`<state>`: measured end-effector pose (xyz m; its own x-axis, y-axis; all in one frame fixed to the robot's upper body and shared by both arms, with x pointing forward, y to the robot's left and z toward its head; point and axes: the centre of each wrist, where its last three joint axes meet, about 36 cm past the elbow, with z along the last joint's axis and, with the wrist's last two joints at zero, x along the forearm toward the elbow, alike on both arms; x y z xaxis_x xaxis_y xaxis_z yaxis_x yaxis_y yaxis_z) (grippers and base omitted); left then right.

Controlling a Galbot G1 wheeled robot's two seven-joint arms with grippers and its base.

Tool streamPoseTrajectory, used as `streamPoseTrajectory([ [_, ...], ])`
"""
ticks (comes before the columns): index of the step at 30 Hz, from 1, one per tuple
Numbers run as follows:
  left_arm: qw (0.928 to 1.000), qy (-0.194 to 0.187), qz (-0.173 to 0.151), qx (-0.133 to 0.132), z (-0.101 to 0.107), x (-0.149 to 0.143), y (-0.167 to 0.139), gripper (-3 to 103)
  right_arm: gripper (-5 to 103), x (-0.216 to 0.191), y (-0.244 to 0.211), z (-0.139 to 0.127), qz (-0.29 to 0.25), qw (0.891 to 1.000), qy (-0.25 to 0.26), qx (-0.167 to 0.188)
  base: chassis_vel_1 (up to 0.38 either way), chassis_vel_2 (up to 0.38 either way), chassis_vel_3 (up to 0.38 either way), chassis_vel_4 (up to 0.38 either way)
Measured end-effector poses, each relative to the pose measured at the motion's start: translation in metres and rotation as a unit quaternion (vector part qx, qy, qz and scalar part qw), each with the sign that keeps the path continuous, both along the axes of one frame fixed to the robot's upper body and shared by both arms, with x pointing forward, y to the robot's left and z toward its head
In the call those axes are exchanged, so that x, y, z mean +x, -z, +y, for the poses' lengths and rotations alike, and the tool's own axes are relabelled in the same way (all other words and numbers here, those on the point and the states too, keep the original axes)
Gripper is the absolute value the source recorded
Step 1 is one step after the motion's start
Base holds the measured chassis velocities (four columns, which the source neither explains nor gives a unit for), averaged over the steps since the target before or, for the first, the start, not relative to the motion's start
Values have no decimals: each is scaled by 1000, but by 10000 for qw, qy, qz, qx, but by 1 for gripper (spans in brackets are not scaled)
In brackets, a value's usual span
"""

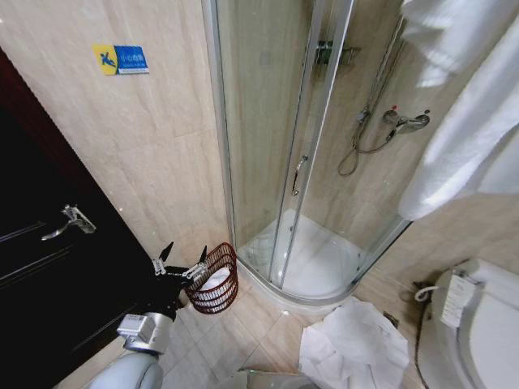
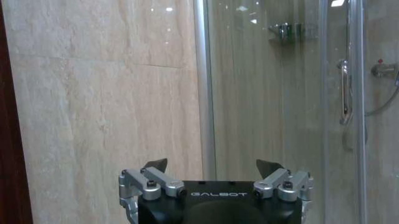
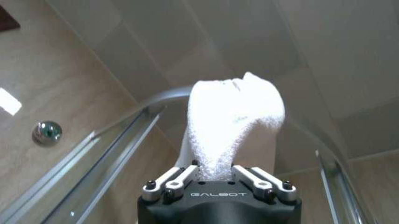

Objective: Discard the used towel into the hamper.

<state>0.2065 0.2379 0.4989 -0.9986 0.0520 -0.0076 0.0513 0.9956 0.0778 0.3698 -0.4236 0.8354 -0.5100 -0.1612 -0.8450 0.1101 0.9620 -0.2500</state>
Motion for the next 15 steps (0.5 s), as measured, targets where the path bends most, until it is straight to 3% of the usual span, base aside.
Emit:
streamPoseTrajectory([
  [10,10000,0,0,0,0,0,0,93,11,0,83,11,247,9992,-176,252,0,0,0,0],
  [15,10000,0,0,0,0,0,0,93,11,-6,124,31,319,9986,-282,321,0,0,0,0],
])
